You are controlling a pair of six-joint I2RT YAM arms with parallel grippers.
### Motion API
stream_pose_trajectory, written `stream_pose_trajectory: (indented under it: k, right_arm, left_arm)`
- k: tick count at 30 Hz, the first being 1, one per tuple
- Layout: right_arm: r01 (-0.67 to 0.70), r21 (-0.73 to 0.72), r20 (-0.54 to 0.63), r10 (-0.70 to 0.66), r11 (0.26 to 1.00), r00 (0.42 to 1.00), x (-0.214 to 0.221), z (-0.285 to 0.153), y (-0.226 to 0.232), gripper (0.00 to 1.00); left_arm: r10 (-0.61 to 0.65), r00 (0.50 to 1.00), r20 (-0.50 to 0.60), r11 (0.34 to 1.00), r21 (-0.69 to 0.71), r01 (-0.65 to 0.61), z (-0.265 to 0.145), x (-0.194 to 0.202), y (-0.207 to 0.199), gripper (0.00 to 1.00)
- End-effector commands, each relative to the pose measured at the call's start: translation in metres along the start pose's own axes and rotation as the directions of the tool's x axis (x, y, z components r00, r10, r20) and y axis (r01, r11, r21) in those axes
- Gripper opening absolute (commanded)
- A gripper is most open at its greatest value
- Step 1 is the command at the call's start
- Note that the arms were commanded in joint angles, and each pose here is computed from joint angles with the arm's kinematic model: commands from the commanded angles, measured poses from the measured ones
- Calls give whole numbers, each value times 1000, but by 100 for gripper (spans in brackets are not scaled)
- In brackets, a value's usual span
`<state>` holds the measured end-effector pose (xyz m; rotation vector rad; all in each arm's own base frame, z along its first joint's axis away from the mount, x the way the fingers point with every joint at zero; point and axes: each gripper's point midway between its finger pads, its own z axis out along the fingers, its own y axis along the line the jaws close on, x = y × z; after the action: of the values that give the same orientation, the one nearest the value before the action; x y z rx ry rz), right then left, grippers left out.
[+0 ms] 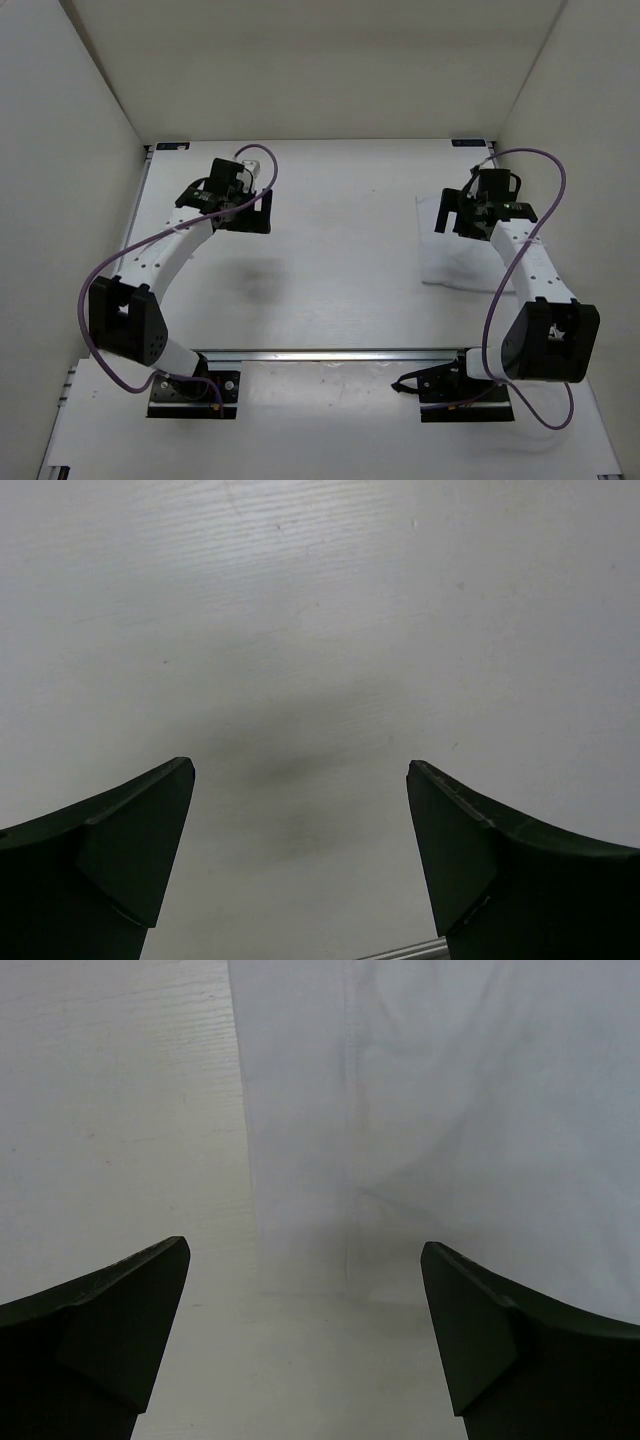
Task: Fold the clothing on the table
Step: Grab the skirt from the pile
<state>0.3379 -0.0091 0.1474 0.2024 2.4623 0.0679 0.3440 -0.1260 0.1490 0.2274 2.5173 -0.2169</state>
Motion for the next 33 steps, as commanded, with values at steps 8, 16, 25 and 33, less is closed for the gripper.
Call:
stream_pose_trajectory:
  k: [8, 16, 25, 33]
  right_arm:
    - [-57, 187, 14, 55, 981, 998, 5, -21, -43, 99]
    - [-79, 262, 38, 72, 962, 997, 32, -20, -71, 99]
    - [-6, 196, -78, 22, 981, 997, 63, 19, -61, 99]
    - [323, 10, -58, -322, 946, 945, 87, 30, 9, 99]
  left_arm:
    - [26, 997, 73, 996, 78, -32, -12, -6, -22, 99]
    - [-31, 995, 93, 972, 235, 9, -24, 11, -42, 99]
    - [-32, 993, 113, 972, 235, 5, -28, -2, -38, 99]
    - [-26, 997, 67, 954, 300, 4, -10, 11, -59, 98]
